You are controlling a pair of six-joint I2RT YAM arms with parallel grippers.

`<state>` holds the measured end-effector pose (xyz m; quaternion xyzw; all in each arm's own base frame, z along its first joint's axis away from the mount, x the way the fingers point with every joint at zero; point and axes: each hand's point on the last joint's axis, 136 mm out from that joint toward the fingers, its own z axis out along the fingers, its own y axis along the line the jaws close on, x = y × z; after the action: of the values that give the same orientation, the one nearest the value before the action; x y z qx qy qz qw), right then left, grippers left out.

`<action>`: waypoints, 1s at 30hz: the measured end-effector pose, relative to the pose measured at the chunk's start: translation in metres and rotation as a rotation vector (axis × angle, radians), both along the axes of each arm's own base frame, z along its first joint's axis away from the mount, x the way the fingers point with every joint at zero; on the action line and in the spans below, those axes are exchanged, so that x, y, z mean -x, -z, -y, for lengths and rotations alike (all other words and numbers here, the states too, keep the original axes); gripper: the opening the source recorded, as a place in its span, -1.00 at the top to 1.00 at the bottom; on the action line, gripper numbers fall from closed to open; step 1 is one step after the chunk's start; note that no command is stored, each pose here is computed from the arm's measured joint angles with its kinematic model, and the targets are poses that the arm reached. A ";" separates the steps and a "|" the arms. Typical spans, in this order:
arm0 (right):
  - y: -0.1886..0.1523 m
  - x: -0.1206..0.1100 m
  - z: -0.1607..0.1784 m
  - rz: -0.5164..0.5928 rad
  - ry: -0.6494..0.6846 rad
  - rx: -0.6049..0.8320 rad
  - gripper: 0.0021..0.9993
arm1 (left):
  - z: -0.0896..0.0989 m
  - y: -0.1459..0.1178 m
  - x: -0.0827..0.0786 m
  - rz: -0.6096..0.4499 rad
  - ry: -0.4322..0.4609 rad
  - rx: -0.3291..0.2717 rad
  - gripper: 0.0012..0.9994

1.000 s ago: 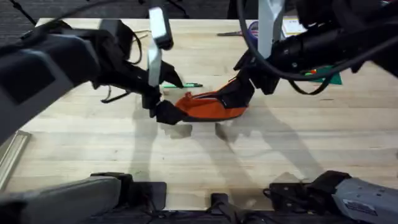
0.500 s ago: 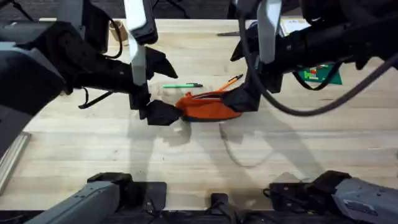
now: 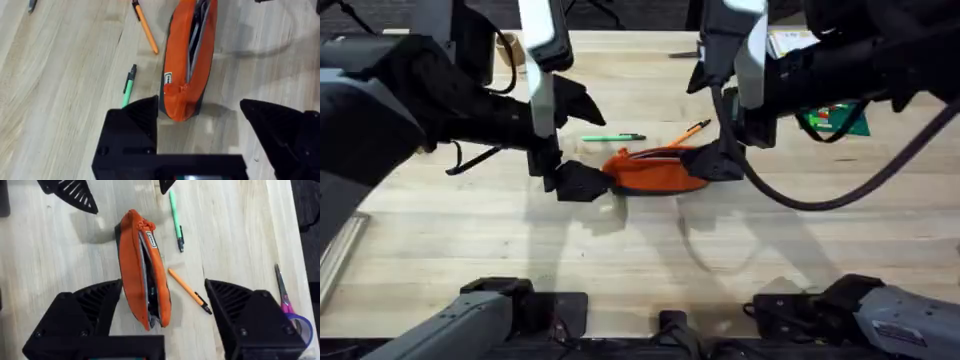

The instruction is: Unzip the bag, pick up the pens from the table one at a time and place them inside, then zip the bag closed.

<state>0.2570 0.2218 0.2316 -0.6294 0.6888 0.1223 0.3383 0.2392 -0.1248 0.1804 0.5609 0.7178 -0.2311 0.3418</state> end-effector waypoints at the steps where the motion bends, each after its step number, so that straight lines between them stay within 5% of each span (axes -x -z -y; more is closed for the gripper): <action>1: 0.000 0.000 0.000 0.000 -0.001 0.000 -1.00 | 0.000 0.000 0.000 0.000 0.000 0.000 -0.99; 7: 0.000 0.000 0.000 0.010 -0.011 0.005 -0.91 | 0.000 0.000 0.000 0.000 0.000 0.000 -0.99; 14: 0.005 0.002 0.006 -0.004 -0.002 0.037 0.79 | 0.000 0.000 0.000 0.000 0.000 0.000 -0.99; 15: 0.007 0.005 0.007 -0.018 -0.001 0.045 0.90 | 0.000 0.000 0.000 0.000 0.000 0.000 -0.99; 30: 0.049 0.004 0.007 -0.162 -0.001 0.131 0.94 | 0.000 0.000 0.000 0.000 0.000 0.000 -0.99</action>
<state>0.2530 0.2145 0.1824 -0.6386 0.7201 0.1275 0.2395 0.2392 -0.1248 0.1804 0.5609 0.7177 -0.2311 0.3418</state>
